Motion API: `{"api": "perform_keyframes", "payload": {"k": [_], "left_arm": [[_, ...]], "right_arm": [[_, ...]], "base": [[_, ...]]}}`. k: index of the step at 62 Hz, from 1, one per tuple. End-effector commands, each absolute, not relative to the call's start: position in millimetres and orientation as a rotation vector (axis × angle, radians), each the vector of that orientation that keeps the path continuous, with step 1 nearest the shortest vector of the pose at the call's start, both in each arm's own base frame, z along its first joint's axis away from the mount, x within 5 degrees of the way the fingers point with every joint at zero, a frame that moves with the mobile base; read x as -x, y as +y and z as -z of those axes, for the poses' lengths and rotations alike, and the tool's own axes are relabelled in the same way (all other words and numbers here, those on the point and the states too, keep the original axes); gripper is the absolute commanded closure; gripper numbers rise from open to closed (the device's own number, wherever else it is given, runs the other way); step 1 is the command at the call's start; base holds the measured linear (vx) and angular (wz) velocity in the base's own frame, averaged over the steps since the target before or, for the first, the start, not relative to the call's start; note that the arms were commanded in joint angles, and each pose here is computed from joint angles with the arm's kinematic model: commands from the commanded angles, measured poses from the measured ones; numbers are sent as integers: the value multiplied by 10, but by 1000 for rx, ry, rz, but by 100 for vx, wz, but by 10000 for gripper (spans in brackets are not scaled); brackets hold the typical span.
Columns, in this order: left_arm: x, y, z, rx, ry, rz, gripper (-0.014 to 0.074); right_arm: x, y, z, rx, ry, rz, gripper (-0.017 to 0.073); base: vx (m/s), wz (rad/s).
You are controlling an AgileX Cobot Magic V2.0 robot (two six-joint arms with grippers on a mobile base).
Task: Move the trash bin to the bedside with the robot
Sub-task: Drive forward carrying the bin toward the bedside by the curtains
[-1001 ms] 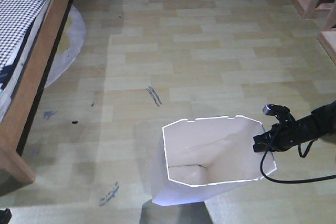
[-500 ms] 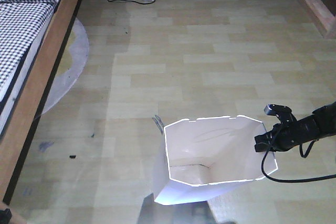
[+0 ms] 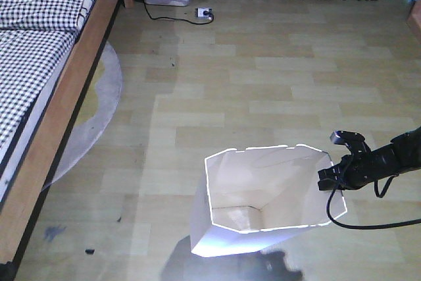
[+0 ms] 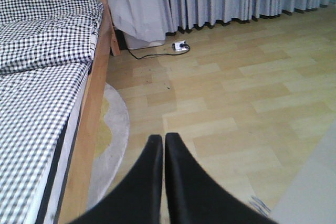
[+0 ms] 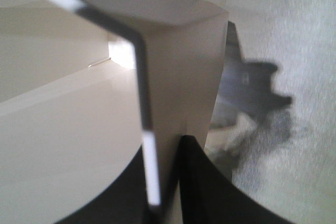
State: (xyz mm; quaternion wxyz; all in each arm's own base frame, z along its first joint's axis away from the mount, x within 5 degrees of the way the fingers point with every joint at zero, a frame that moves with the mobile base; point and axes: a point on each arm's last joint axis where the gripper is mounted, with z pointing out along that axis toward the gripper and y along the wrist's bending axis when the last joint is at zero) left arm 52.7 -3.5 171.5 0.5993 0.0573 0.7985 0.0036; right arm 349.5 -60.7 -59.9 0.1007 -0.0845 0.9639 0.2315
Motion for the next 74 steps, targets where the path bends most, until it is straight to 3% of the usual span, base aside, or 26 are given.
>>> {"api": "perform_keyframes", "payload": {"k": [1, 74], "left_arm": [[-536, -35, -1728, -124, 1780, -5, 601], [-536, -35, -1728, -124, 1780, -5, 601]], "right_arm": [[-3636, -508, 192, 227, 2706, -915, 563], [-3636, -508, 192, 227, 2706, -915, 563]], "base": [[49, 7], [47, -1]]}}
